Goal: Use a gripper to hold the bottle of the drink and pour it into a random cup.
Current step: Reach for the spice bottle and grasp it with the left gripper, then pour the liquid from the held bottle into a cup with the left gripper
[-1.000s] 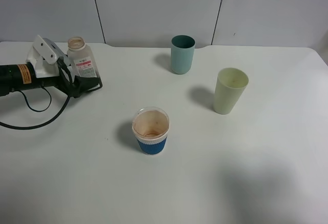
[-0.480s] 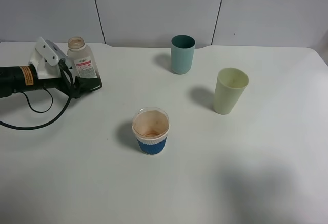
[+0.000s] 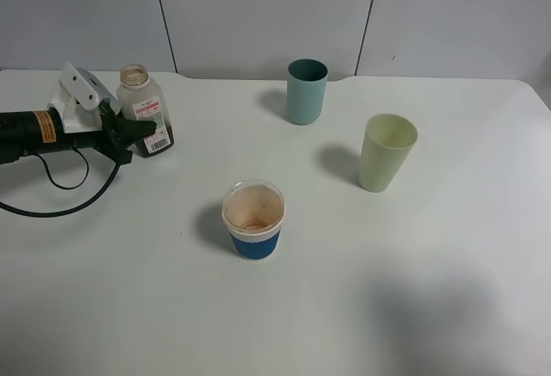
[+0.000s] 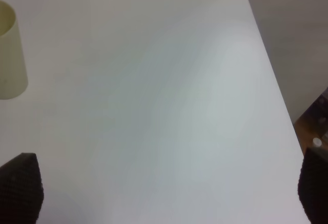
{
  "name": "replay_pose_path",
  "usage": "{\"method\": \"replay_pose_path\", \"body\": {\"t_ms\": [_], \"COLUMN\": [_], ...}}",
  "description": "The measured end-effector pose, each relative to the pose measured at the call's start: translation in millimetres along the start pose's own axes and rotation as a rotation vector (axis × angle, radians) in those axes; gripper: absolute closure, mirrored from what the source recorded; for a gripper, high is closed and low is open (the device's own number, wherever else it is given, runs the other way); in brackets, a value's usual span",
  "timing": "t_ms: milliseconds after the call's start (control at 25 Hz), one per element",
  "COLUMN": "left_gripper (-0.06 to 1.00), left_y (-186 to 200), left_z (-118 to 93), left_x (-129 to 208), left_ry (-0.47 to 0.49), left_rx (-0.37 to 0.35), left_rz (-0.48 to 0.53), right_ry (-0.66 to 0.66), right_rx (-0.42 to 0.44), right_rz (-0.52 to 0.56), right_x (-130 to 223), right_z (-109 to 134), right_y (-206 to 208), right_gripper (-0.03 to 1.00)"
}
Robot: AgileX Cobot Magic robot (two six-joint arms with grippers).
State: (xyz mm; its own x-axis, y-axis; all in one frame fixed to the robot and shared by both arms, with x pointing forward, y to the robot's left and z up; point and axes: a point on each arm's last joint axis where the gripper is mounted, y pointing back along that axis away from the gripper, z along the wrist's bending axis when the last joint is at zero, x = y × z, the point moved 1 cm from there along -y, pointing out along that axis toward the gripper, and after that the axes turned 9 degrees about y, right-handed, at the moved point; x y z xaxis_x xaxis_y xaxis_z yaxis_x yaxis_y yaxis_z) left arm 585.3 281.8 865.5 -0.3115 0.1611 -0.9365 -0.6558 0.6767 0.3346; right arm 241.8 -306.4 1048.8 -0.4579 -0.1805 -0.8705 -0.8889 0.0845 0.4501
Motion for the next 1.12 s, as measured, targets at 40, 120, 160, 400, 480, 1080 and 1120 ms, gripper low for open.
{"method": "replay_pose_path", "body": {"t_ms": [40, 120, 160, 400, 480, 1080, 1120], "left_gripper": [0.65, 0.65, 0.65, 0.65, 0.65, 0.65, 0.65], "left_y": [0.0, 0.0, 0.0, -0.2, 0.4, 4.3, 4.3], "left_z": [0.0, -0.1, -0.2, -0.7, -0.9, -13.5, -15.2], "left_x": [0.0, -0.2, -0.3, -0.9, -3.2, -81.0, -84.2], "left_ry": [0.0, 0.0, 0.0, 0.11, 0.139, 0.018, 0.001], "left_rx": [0.0, 0.001, 0.002, 0.008, 0.005, -0.404, -0.438], "left_rz": [0.0, -0.002, -0.003, -0.013, -0.013, 0.0, 0.009], "right_ry": [0.0, 0.0, 0.0, 0.0, 0.0, 0.0, 0.0], "right_rx": [0.0, 0.0, 0.0, 0.0, 0.0, 0.0, 0.0], "right_rz": [0.0, 0.0, 0.0, 0.0, 0.0, 0.0, 0.0], "right_x": [0.0, 0.0, 0.0, 0.0, 0.0, 0.0, 0.0], "right_z": [0.0, 0.0, 0.0, 0.0, 0.0, 0.0, 0.0], "right_y": [0.0, 0.0, 0.0, 0.0, 0.0, 0.0, 0.0], "right_gripper": [-0.02, -0.02, -0.02, -0.02, -0.02, -0.02, -0.02]}}
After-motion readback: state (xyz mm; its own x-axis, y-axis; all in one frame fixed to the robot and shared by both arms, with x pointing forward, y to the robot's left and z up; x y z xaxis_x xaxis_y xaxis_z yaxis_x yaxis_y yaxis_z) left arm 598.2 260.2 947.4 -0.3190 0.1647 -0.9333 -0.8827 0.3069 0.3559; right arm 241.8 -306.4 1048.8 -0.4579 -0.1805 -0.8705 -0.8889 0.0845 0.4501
